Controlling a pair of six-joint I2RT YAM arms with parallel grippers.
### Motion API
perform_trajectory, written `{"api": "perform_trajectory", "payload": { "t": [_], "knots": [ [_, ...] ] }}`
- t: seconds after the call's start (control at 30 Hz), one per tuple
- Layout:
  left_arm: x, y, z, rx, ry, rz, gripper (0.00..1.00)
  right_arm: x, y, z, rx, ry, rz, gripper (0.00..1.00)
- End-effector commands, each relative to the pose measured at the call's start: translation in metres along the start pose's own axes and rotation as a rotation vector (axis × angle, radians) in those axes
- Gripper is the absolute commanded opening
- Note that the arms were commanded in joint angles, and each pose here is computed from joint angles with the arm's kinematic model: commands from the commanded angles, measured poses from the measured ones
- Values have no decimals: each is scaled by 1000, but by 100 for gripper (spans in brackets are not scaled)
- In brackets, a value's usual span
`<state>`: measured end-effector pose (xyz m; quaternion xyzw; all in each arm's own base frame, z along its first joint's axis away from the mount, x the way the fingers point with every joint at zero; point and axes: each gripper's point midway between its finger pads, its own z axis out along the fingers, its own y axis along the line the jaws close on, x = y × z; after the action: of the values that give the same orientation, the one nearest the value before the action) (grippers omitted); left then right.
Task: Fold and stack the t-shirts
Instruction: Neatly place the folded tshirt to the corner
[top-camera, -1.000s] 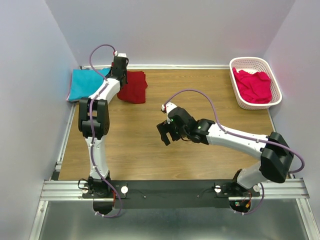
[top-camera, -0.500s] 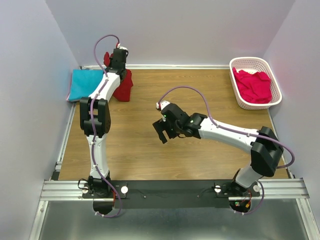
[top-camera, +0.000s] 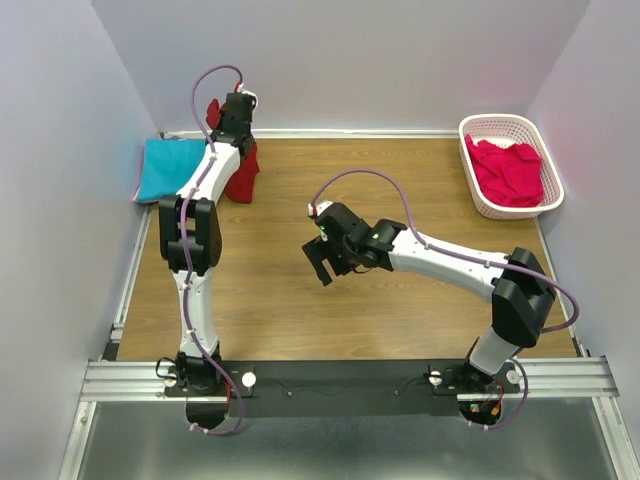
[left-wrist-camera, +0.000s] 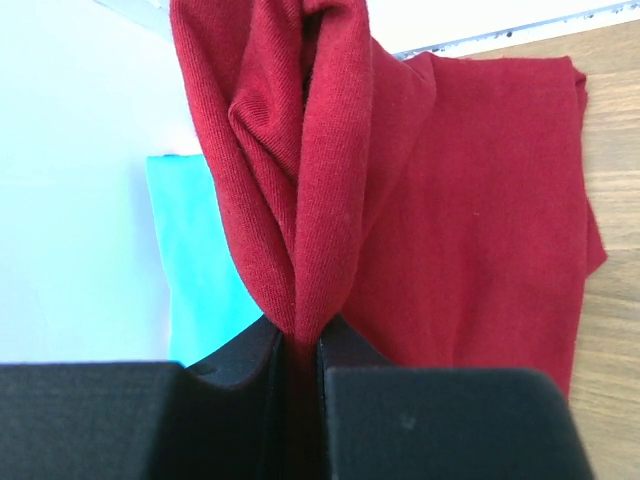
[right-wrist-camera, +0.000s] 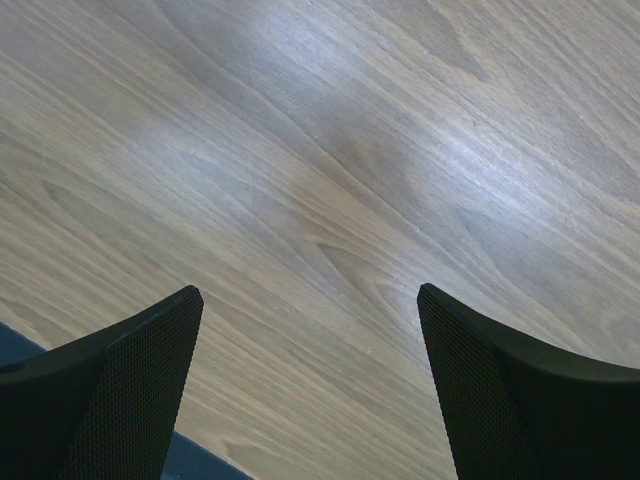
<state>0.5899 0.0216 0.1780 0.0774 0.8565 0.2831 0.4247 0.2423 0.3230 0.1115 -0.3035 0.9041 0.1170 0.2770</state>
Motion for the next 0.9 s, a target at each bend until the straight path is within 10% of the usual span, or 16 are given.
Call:
{"api": "perform_trajectory", "payload": {
  "t": [0.0,0.87],
  "knots": [
    [-40,34,-31,-28,-85,-44,0,-1,-1,-4,7,17,14,95],
    [-56,80,-55,-103,-80,-52,0,8,5,-2,-23,54,21,95]
  ]
}}
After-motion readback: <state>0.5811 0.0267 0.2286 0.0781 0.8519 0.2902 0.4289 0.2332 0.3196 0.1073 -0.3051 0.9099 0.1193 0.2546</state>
